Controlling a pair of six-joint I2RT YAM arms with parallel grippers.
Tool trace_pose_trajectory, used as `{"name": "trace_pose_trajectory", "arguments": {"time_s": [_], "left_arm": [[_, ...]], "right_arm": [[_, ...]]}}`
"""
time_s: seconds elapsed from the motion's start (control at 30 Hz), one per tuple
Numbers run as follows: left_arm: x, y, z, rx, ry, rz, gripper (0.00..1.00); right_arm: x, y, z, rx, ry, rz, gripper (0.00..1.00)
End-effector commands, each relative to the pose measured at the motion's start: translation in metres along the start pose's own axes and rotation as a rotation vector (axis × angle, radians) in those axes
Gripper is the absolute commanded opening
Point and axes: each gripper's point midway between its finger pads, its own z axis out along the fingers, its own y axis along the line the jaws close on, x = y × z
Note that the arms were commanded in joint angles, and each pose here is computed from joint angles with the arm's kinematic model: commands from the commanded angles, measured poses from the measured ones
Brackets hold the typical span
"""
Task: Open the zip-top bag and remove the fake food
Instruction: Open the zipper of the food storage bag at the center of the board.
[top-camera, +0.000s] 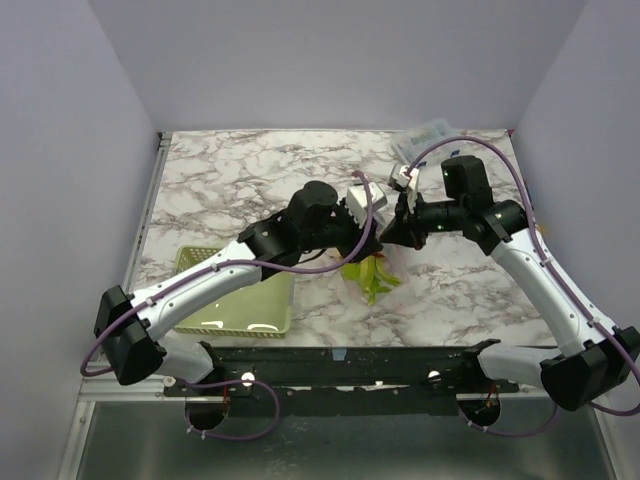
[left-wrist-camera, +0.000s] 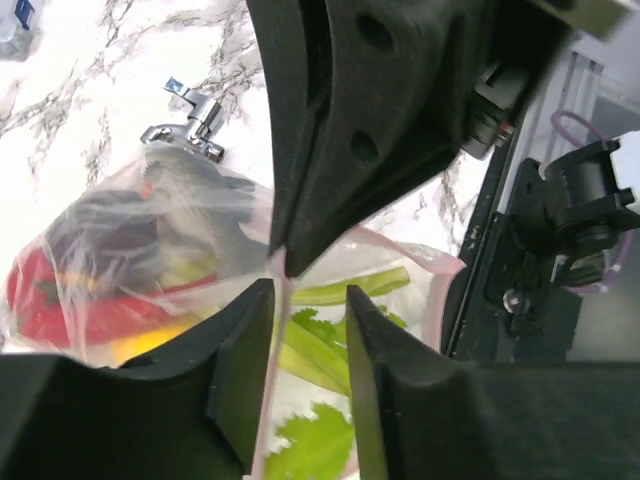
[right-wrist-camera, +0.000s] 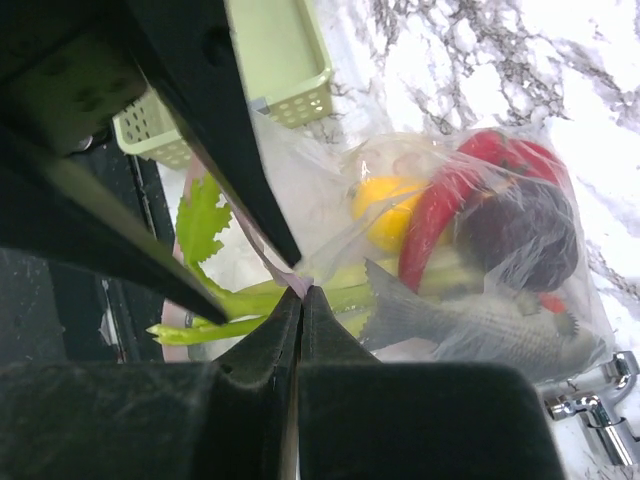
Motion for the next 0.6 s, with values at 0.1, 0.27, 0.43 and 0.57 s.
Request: {"name": "trace_pose_trajectory", "arguments": {"time_s": [0.1,0.27,0.43,0.57], "left_arm": [[-0.048,-0.006,-0.047,-0.074,-0.306,-0.066,0.69],[-0.057,-0.007,-0.071,-0.101,-0.395,-0.107,0.79],[-0.04,-0.007,-0.089,-0.131,-0.413,-0.338,0.82],[-0.018,-0.021,-0.091,-0.052,-0.415,-0.563,0.82]], "right_arm": [[-0.008,-0.012,0.003,0.041,-0.051,0.009,0.0],[-0.007,-0.013,0.003,0.043,-0.058,0.013,0.0],[-0.004,-0.011,0.003,0.037,-0.063,0.021,0.0],[-0.001,-0.01,0.004,0.03,-0.063,0.02,0.0]]}}
